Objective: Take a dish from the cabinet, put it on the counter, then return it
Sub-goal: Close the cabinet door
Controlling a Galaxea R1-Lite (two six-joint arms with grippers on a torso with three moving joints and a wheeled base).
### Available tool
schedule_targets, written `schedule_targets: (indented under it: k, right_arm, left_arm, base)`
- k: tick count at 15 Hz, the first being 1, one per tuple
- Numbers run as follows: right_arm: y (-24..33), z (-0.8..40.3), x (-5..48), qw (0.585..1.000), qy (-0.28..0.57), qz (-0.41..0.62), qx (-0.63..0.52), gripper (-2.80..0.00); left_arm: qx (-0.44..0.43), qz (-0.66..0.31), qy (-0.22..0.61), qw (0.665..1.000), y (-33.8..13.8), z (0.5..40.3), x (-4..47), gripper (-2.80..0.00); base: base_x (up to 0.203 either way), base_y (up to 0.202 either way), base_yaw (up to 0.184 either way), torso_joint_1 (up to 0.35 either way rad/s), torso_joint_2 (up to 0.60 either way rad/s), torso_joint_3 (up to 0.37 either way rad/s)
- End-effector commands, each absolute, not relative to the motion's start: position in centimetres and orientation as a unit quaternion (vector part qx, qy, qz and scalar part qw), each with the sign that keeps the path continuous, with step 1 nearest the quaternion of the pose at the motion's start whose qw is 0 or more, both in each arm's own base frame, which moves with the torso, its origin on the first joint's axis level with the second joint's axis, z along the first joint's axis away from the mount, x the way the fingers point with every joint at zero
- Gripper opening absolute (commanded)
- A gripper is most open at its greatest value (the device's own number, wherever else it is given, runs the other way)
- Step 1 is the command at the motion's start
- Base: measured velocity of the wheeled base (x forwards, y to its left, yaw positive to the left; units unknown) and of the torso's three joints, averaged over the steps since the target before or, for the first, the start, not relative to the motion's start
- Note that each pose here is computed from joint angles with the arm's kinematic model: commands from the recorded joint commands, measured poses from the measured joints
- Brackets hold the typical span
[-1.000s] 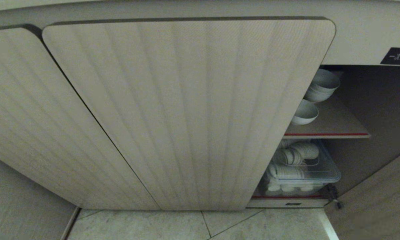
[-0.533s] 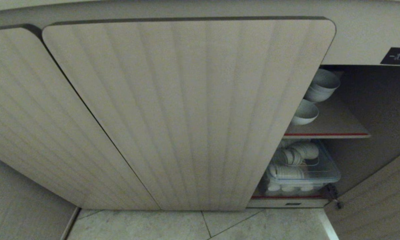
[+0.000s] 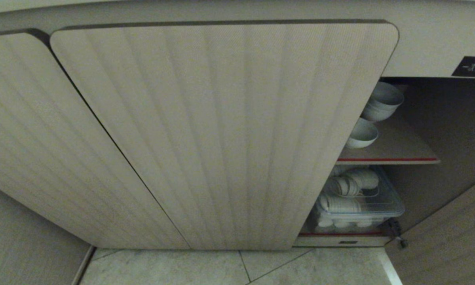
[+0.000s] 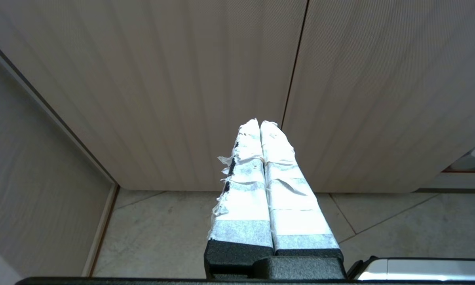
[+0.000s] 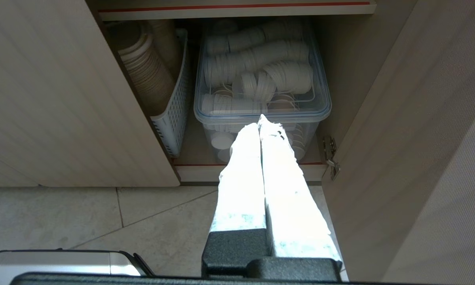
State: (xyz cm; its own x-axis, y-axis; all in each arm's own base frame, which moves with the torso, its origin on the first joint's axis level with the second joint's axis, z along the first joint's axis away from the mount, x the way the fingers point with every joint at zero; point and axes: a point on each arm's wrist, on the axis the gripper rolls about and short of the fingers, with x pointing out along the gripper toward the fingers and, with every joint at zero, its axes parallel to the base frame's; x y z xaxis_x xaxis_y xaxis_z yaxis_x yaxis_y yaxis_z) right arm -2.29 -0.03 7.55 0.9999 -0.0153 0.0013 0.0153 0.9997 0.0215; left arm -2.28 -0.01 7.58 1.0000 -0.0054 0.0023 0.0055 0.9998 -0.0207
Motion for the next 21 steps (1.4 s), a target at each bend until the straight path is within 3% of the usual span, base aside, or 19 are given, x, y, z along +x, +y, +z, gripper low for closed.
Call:
schedule_targets:
  k: [1, 21]
  right_arm:
    - [-0.03, 7.55, -2.28, 1.0, 0.0, -0.008, 0.011, -2.8]
    - [-0.03, 7.55, -2.28, 1.0, 0.0, -0.008, 0.011, -2.8]
  left_arm:
    - [-0.011, -0.003, -0.002, 1.0, -0.01, 7.6, -2.28, -2.8]
    - [-0.012, -0.002, -0.002, 1.0, -0.01, 7.6, -2.28, -2.8]
  base:
    - [0.0, 0.0, 0.0, 0.0, 0.0, 0.0]
    - [0.0, 0.0, 0.0, 0.0, 0.0, 0.0]
